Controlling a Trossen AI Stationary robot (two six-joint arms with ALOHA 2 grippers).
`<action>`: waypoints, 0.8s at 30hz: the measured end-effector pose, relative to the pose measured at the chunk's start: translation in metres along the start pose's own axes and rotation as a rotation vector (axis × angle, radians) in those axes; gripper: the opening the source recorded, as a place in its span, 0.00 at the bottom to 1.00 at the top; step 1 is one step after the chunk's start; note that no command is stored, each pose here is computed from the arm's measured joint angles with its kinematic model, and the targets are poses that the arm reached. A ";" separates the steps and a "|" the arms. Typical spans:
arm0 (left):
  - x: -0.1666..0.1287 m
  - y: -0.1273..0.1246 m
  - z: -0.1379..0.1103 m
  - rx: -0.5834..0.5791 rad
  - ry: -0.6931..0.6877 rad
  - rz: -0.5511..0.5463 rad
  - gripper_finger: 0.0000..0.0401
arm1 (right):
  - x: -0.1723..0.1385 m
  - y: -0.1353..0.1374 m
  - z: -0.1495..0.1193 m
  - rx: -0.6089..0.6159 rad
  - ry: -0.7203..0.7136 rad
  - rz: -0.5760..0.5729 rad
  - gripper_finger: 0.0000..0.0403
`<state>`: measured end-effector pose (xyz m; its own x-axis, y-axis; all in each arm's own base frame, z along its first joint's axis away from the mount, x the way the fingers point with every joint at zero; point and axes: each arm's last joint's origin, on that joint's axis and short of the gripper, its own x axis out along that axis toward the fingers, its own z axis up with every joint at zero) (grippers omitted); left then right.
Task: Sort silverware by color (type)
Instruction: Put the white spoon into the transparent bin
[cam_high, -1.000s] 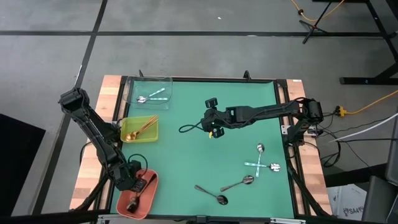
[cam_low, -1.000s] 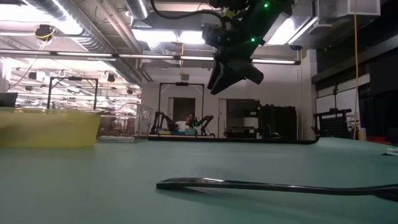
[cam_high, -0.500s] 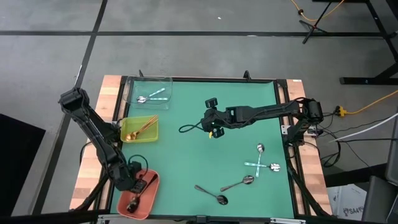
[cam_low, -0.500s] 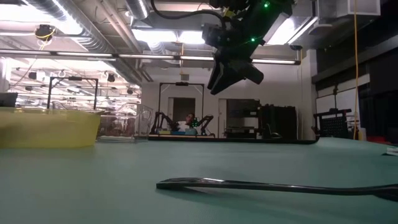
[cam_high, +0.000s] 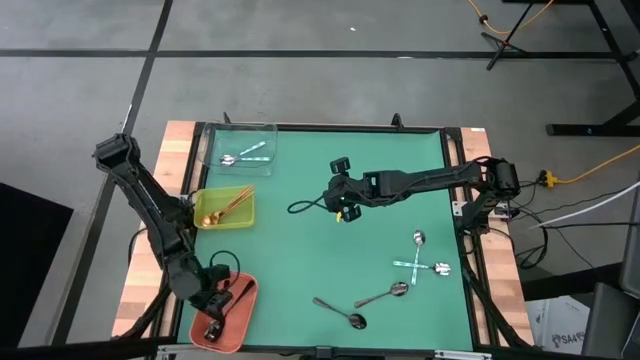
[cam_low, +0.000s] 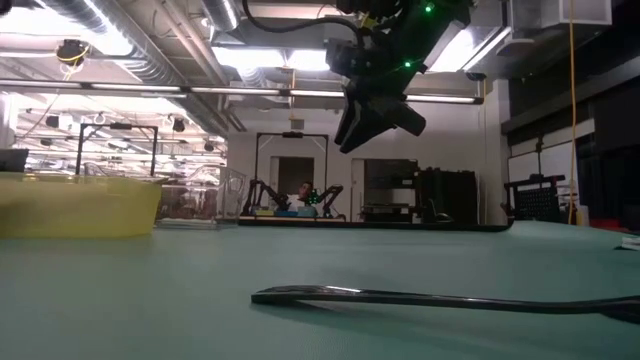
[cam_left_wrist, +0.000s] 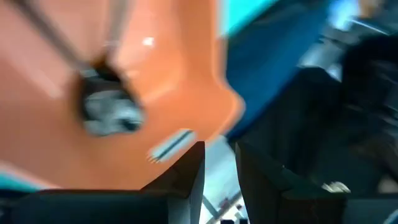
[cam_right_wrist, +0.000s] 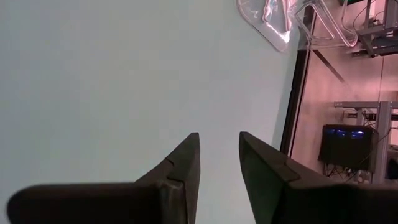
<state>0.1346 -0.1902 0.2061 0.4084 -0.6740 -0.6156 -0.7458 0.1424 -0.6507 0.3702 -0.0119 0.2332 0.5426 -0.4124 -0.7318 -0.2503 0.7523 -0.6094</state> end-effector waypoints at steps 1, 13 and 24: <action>-0.003 -0.003 -0.001 0.021 -0.002 -0.038 0.21 | 0.000 0.000 0.000 -0.001 0.002 0.002 0.26; -0.023 -0.036 0.021 0.347 -0.301 -0.333 0.21 | -0.007 0.020 -0.007 0.019 0.123 0.087 0.26; -0.039 -0.057 0.072 0.647 -0.574 -0.289 0.21 | -0.041 0.041 -0.011 0.059 0.212 0.156 0.26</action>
<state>0.1993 -0.1198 0.2355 0.8620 -0.3066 -0.4038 -0.2040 0.5194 -0.8298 0.3286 0.0300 0.2354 0.3196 -0.3828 -0.8668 -0.2674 0.8412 -0.4701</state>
